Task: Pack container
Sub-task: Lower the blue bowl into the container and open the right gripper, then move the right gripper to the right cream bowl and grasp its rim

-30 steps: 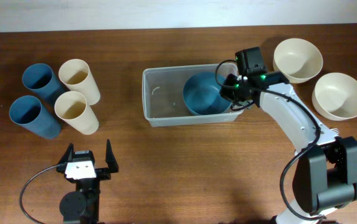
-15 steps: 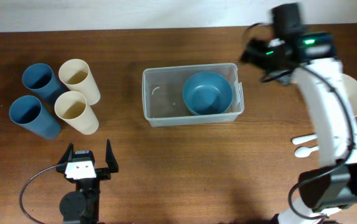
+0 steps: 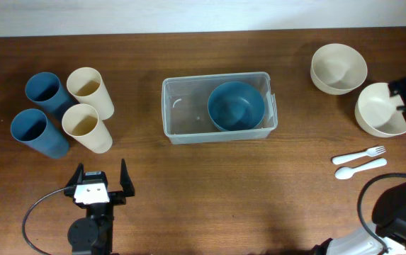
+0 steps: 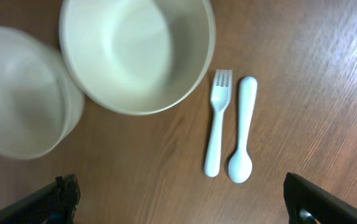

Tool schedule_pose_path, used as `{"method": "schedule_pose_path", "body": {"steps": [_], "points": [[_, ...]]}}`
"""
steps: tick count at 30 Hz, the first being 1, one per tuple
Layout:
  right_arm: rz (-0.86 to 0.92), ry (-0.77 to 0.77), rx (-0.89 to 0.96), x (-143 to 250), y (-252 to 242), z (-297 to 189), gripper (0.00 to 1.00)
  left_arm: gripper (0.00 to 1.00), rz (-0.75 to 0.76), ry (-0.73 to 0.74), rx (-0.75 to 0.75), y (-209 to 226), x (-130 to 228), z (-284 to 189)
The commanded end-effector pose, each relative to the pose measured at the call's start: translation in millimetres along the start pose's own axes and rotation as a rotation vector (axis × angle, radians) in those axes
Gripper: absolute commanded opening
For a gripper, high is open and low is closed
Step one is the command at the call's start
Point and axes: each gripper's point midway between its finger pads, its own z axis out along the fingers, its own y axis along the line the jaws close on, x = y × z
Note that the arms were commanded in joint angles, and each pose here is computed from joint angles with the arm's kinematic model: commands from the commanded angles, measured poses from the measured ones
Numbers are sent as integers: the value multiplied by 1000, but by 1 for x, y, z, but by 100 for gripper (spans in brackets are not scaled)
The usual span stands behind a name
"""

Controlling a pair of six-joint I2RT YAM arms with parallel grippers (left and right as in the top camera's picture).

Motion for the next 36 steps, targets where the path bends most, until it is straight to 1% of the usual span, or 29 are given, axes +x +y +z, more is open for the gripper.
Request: {"method": "schedule_pose_path", "body": {"steps": [1, 4, 7, 10, 14, 21, 28, 36], "points": [[76, 97, -26, 0, -17, 29, 99, 100, 15, 0, 6, -1, 1, 0], [61, 110, -69, -8, -26, 51, 99, 100, 15, 0, 6, -1, 1, 0], [88, 93, -43, -17, -46, 69, 99, 100, 15, 0, 6, -1, 1, 0], [60, 78, -58, -24, -54, 79, 99, 100, 15, 0, 6, -1, 1, 0], [0, 50, -99, -33, -49, 81, 99, 99, 15, 0, 6, -1, 1, 0], [-21, 5, -133, -43, -35, 85, 99, 100, 15, 0, 6, -1, 1, 0], [-37, 48, -108, -38, -36, 110, 99, 100, 15, 0, 6, -1, 1, 0], [-38, 63, -106, -40, -34, 133, 99, 100, 15, 0, 6, -1, 1, 0]]}}
